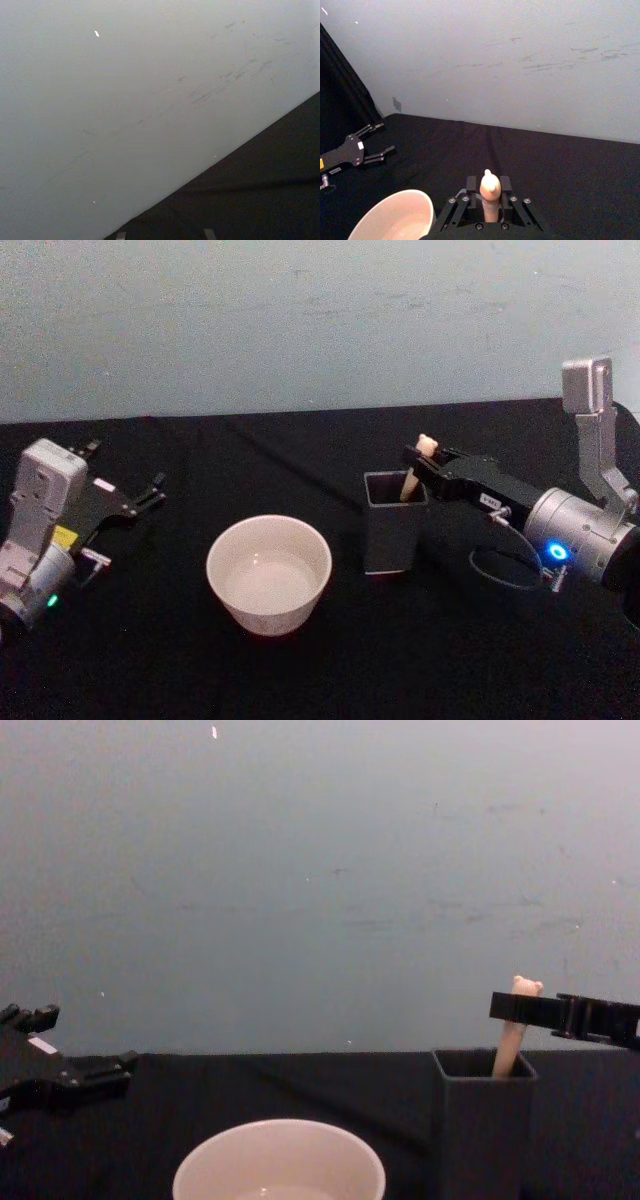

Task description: Pick up the stirring spoon with one hand, stir inside the cup, then place it back in its original position.

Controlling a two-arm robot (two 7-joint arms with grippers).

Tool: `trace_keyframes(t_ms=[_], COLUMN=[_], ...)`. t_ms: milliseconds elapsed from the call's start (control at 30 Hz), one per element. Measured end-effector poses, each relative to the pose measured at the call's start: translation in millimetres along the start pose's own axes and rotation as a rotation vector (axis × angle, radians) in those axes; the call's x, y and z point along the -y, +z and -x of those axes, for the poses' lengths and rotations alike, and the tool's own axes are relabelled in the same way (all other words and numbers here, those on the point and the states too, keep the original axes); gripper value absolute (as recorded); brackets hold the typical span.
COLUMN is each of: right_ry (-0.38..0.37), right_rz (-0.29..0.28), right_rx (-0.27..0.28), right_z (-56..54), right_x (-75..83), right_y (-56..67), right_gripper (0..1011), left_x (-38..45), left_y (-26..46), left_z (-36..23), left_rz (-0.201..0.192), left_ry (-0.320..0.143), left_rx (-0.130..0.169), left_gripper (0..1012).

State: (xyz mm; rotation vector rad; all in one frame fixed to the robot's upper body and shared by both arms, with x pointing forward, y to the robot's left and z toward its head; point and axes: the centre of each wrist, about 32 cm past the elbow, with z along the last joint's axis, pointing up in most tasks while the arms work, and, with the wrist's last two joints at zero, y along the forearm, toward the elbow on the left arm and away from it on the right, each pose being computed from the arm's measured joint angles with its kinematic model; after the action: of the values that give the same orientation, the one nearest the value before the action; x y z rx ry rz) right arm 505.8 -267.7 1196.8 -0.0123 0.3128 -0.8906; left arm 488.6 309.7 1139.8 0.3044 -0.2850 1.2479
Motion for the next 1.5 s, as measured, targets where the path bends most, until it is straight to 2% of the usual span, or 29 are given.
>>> trace_keyframes(t_ms=[267, 333, 433, 467, 500, 833, 1500], right_ry=[0.0, 0.0, 0.0, 0.0, 0.0, 0.001, 0.001], right_rz=[-0.001, -0.001, -0.001, -0.001, -0.001, -0.001, -0.001], right_rx=[0.0, 0.0, 0.001, 0.001, 0.001, 0.001, 0.001], right_z=[-0.2, -0.2, -0.3, -0.3, -0.3, -0.3, -0.3], right_x=[-0.1, -0.1, -0.1, -0.1, -0.1, -0.1, -0.1], right_y=[0.2, 0.2, 0.2, 0.2, 0.2, 0.2, 0.2], right_gripper=[490, 599, 656, 716, 716, 1002, 1002], left_x=[0.0, 0.0, 0.0, 0.0, 0.0, 0.0, 0.0], left_y=[0.0, 0.0, 0.0, 0.0, 0.0, 0.0, 0.0], left_z=[0.0, 0.0, 0.0, 0.0, 0.0, 0.0, 0.0], left_rz=[0.0, 0.0, 0.0, 0.0, 0.0, 0.0, 0.0], left_ry=[0.0, 0.0, 0.0, 0.0, 0.0, 0.0, 0.0], left_rx=[0.0, 0.0, 0.0, 0.0, 0.0, 0.0, 0.0], left_gripper=[1001, 1001, 1001, 1001, 1001, 1001, 1002])
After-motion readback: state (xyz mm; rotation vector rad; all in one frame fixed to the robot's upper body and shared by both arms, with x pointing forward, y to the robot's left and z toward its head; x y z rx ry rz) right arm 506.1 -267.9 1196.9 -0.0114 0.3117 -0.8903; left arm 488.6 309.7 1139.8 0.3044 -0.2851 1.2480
